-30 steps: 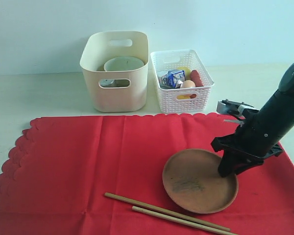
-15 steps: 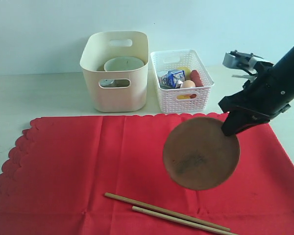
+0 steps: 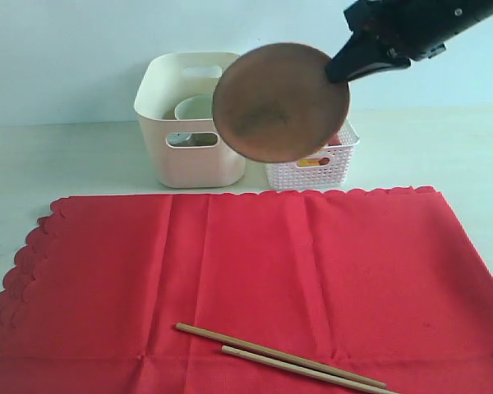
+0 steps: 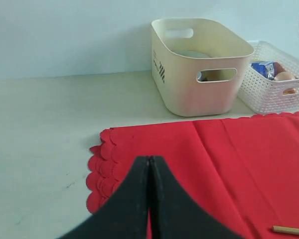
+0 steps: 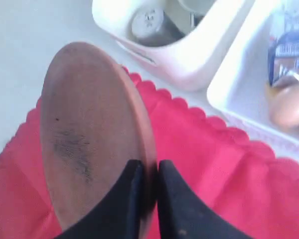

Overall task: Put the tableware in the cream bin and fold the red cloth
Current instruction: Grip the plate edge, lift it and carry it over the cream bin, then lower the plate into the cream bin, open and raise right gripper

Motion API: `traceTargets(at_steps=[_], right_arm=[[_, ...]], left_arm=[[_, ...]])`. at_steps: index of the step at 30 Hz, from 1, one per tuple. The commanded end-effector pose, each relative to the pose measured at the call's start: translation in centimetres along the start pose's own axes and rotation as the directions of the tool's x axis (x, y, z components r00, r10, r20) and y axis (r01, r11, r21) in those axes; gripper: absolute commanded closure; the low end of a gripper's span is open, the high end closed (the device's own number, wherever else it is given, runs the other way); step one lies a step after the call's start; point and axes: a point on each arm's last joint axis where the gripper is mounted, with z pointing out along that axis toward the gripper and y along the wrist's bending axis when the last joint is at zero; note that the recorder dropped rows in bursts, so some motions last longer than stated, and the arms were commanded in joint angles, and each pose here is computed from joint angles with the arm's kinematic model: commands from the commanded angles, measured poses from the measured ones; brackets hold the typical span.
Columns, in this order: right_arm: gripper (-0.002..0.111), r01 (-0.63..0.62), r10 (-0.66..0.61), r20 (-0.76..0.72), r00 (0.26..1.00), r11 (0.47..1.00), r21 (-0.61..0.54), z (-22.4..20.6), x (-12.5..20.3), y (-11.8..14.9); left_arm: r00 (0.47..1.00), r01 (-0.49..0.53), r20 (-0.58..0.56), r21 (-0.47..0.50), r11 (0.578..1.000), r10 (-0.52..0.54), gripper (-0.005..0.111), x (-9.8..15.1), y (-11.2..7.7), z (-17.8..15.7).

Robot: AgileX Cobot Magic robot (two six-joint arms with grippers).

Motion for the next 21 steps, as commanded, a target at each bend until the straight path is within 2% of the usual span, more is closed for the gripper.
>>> traceTargets(at_steps=[1,11,15,21], right_arm=[[0.108,-0.004,0.007,0.074,0.997,0.999,-0.033,1.0,-3.7,-1.1],[0.108,-0.007,0.011,0.181,0.983,1.000,-0.025,4.8,-8.9,-4.7],[0.108,0.041,-0.035,0.219,0.975,0.999,-0.024,7.2,-10.4,-4.4],[0.108,0.122,-0.141,0.244,0.959,0.988,0.093,11.6,-11.3,-4.0]], left_arm=[[1.000,0.017,0.021,-0.013,1.000,-0.017,0.107,-0.2,0.1,0.1],[0.999,0.020,0.033,-0.019,1.000,-0.019,0.107,-0.3,0.2,0.1],[0.999,0.020,0.033,-0.019,1.000,-0.019,0.107,-0.3,0.2,0.1],[0.999,0.020,0.033,-0.019,1.000,-0.019,0.107,-0.3,0.2,0.1]])
